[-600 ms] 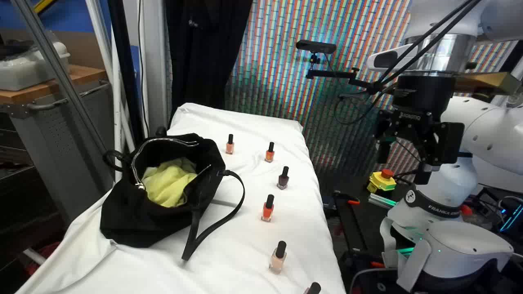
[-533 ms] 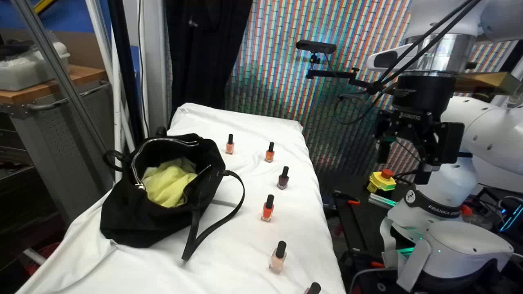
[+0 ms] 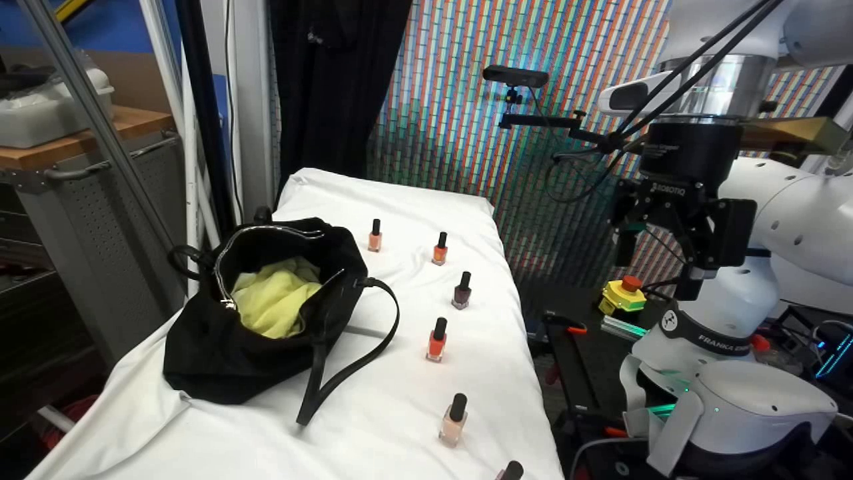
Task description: Place the nail polish bottles inside the black bag from right to left
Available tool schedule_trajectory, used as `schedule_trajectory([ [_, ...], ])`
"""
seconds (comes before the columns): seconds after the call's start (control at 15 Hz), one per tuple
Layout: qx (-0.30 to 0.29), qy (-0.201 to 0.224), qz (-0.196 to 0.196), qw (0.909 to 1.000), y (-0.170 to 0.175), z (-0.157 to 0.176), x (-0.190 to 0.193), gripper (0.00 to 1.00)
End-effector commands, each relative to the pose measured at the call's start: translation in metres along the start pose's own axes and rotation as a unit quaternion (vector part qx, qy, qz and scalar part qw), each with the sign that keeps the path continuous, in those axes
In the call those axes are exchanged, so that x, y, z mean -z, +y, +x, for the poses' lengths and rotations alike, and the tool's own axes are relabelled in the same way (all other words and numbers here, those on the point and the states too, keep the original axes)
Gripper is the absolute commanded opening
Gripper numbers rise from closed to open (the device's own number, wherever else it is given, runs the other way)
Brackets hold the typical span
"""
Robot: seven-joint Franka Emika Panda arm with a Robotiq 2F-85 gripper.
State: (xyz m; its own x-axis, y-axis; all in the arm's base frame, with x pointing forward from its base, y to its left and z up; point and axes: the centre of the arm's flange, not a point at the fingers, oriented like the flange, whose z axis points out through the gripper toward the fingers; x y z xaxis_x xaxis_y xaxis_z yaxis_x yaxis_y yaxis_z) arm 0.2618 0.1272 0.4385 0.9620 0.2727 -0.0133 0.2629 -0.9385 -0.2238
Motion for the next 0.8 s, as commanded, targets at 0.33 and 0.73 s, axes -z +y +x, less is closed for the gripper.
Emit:
schedule_trajectory([
  [0.33,-0.019,0.055,-0.057,0.9967,0.063,0.036,0.031,1.00],
  [0.73,-0.035,0.101,-0.121,0.9869,0.134,0.082,0.036,1.00],
])
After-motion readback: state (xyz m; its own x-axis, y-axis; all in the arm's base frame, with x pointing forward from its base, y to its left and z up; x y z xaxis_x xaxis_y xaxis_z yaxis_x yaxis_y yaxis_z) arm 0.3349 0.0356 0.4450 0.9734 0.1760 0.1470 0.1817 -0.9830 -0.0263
